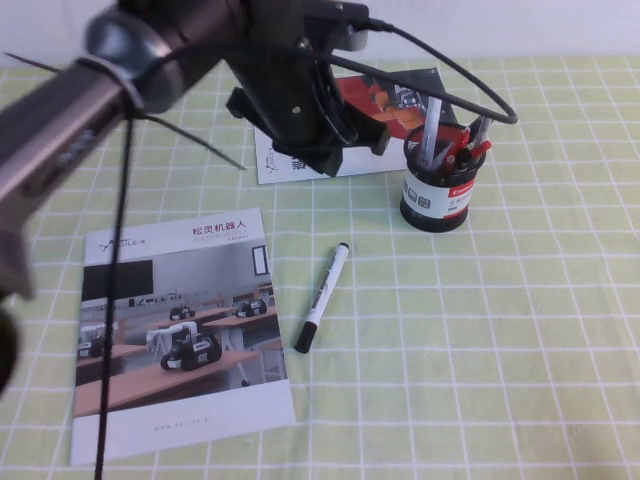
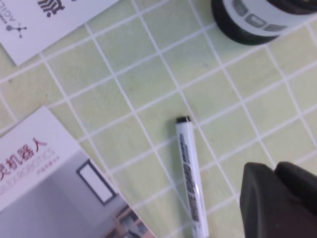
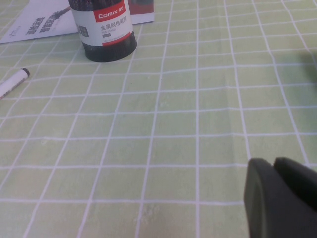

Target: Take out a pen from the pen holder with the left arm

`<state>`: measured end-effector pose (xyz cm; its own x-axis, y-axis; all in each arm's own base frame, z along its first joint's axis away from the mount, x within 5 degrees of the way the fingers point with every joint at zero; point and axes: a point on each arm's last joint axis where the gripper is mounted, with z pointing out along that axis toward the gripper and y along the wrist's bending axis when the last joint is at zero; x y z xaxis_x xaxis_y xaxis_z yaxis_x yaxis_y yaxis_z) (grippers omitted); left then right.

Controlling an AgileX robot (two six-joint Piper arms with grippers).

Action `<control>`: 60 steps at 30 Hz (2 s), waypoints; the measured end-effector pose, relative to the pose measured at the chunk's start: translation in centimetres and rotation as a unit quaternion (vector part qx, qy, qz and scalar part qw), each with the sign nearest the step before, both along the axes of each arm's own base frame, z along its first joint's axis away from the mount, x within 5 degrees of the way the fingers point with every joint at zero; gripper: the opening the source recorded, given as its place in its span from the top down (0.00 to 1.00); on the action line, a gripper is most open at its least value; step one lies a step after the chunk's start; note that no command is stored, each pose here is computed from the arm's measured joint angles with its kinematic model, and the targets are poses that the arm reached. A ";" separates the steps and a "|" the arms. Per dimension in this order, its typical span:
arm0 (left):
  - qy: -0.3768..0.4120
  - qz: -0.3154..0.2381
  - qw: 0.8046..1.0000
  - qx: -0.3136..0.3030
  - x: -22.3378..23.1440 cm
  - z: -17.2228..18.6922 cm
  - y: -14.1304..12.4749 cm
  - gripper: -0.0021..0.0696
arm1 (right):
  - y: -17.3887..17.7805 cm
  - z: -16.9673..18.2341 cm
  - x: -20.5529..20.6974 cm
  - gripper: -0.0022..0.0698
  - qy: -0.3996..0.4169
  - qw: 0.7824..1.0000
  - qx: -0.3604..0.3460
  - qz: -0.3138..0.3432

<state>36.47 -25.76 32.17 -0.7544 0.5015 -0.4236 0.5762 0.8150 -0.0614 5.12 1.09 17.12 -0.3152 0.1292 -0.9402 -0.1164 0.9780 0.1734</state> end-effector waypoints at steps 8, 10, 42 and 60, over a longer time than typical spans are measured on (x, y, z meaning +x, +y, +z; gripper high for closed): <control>-0.078 0.013 0.996 -0.032 -5.5 2.1 4.1 0.97 | 0.0 0.0 0.0 0.99 0.000 1.000 0.000 0.000; -0.089 0.018 0.995 -0.040 -7.3 1.6 5.4 0.97 | 0.0 0.0 0.0 0.99 0.000 1.000 0.000 0.000; -0.283 0.030 0.958 -0.038 -23.4 -3.9 18.7 0.97 | 0.0 0.0 0.0 0.99 0.000 1.000 0.000 0.000; -0.470 0.196 0.848 -0.148 -30.2 -9.8 24.7 0.97 | 0.0 0.0 0.0 0.99 0.000 1.000 0.000 0.000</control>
